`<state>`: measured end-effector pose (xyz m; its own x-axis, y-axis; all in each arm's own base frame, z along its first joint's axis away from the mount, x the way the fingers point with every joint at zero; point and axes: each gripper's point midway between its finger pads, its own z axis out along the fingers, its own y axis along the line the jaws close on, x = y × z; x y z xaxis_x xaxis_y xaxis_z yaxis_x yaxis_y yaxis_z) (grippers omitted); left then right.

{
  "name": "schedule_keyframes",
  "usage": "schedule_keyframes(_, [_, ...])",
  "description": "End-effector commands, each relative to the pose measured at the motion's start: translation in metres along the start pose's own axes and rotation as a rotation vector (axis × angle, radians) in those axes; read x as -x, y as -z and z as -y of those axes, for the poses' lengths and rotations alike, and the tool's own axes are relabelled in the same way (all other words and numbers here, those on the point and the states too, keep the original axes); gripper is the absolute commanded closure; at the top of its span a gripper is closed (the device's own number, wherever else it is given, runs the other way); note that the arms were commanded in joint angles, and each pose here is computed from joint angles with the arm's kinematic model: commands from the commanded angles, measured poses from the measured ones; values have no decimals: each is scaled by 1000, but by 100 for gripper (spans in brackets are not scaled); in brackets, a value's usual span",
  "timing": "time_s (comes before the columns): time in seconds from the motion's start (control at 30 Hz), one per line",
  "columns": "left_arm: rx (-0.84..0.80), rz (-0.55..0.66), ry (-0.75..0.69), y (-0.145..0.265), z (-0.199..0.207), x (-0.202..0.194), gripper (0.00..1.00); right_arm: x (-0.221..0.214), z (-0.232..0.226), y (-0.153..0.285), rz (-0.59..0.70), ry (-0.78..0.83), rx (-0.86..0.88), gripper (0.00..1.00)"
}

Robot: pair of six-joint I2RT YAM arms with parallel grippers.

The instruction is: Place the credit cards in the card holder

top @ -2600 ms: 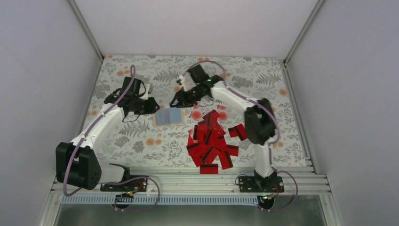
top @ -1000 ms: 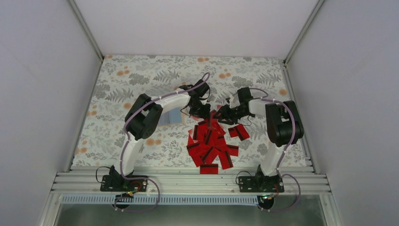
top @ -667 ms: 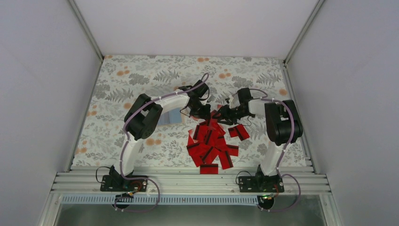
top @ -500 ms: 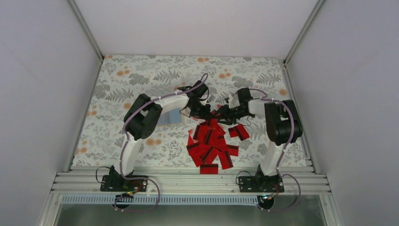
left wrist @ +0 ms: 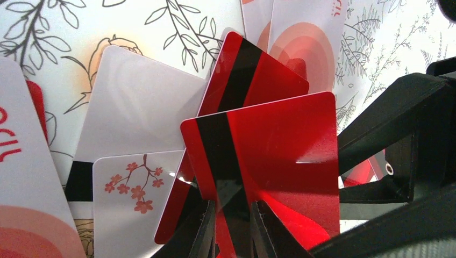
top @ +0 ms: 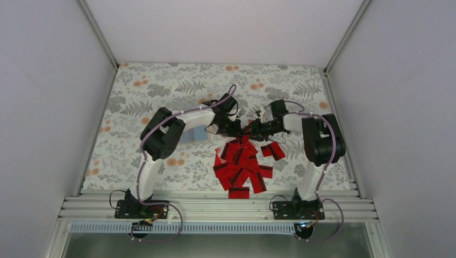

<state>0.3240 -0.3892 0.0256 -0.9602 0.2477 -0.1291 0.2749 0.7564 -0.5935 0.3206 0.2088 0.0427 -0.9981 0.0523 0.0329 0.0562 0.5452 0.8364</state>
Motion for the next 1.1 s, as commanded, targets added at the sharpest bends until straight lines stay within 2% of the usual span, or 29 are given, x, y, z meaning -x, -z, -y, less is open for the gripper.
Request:
schedule_keyframes(0.0, [31, -69, 46, -8, -12, -24, 81, -1, 7, 0, 14, 11, -49, 70])
schedule_keyframes(0.17, [26, -56, 43, -5, -10, -21, 81, -3, 15, -6, -1, 0, -50, 82])
schedule_keyframes(0.3, [19, -44, 39, -1, -7, -18, 81, -6, 20, -10, -16, -12, -42, 95])
schedule_keyframes(0.6, [70, 57, 14, 38, 0, -4, 78, 1, -5, 1, 7, 14, -8, 96])
schedule_keyframes(0.93, [68, 239, -3, 127, 9, 9, 67, 16, -71, 23, 21, 62, 160, 96])
schedule_keyframes(1.07, [-36, 320, -27, 175, 18, 14, 59, 23, -108, 40, 35, 110, 230, 96])
